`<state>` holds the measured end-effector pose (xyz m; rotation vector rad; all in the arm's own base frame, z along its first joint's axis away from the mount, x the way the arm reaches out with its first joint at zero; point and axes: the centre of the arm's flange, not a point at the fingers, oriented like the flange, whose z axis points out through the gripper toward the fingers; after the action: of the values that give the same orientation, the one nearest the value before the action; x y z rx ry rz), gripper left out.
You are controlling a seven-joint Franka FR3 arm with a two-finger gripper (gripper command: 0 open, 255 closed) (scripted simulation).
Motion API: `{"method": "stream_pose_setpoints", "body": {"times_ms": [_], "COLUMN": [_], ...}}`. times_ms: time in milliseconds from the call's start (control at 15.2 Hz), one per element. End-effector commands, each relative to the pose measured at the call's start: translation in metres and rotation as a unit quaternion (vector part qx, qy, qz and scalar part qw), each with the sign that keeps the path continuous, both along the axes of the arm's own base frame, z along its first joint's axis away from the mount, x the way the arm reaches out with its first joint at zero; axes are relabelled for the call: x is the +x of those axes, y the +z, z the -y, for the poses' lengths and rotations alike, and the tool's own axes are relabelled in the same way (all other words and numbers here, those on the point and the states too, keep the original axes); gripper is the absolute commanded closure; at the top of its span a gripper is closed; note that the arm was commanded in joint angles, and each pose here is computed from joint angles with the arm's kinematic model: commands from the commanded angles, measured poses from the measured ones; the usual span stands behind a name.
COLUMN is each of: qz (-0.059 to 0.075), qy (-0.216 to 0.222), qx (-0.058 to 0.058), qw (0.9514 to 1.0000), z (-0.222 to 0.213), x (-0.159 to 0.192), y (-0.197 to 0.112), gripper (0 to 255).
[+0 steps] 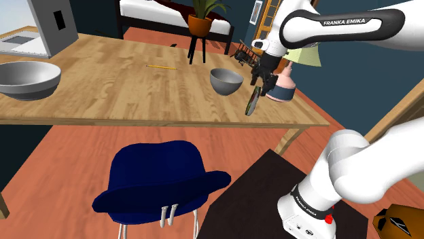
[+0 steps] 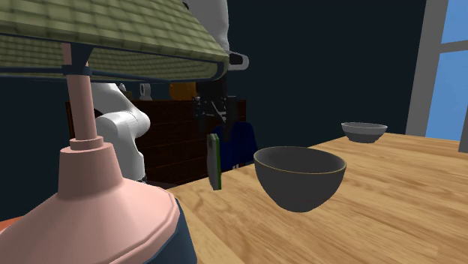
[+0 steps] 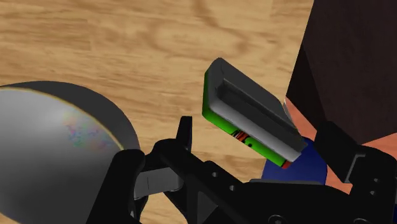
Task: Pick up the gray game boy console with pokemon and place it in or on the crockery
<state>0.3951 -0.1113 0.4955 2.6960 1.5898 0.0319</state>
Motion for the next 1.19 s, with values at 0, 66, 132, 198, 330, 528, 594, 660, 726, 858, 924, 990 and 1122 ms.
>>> {"method": "stream_pose_setpoints", "body": {"times_ms": [0, 66, 132, 198, 330, 528, 594, 660, 726, 858, 924, 990, 1122], "qz": [0.000, 0.000, 0.000, 0.000, 0.000, 0.000, 0.000, 0.000, 0.000, 0.000, 0.000, 0.000, 0.000], "qy": [0.002, 0.002, 0.002, 0.002, 0.002, 0.002, 0.002, 0.002, 0.002, 0.002, 0.002, 0.002, 0.002], "qx": [0.000, 0.000, 0.000, 0.000, 0.000, 0.000, 0.000, 0.000, 0.000, 0.000, 0.000, 0.000, 0.000], "qw": [1.0000, 1.0000, 1.0000, 1.0000, 1.0000, 1.0000, 1.0000, 1.0000, 1.0000, 1.0000, 1.0000, 1.0000, 1.0000], "z": [-0.0001, -0.0001, -0.0001, -0.0001, -0.0001, -0.0001, -0.0001, -0.0001, -0.0001, -0.0002, -0.0005, -0.0005, -0.0011], "x": [0.0007, 0.0008, 0.0009, 0.0008, 0.0009, 0.0009, 0.0009, 0.0009, 0.0009, 0.0009, 0.0007, 0.0000, -0.0002], "y": [-0.0109, -0.0162, -0.0192, -0.0192, -0.0192, -0.0192, -0.0192, -0.0192, -0.0192, -0.0193, -0.0193, -0.0191, -0.0195], "gripper": [0, 0, 0, 0, 0, 0, 0, 255, 255, 255, 255, 255, 255]}}
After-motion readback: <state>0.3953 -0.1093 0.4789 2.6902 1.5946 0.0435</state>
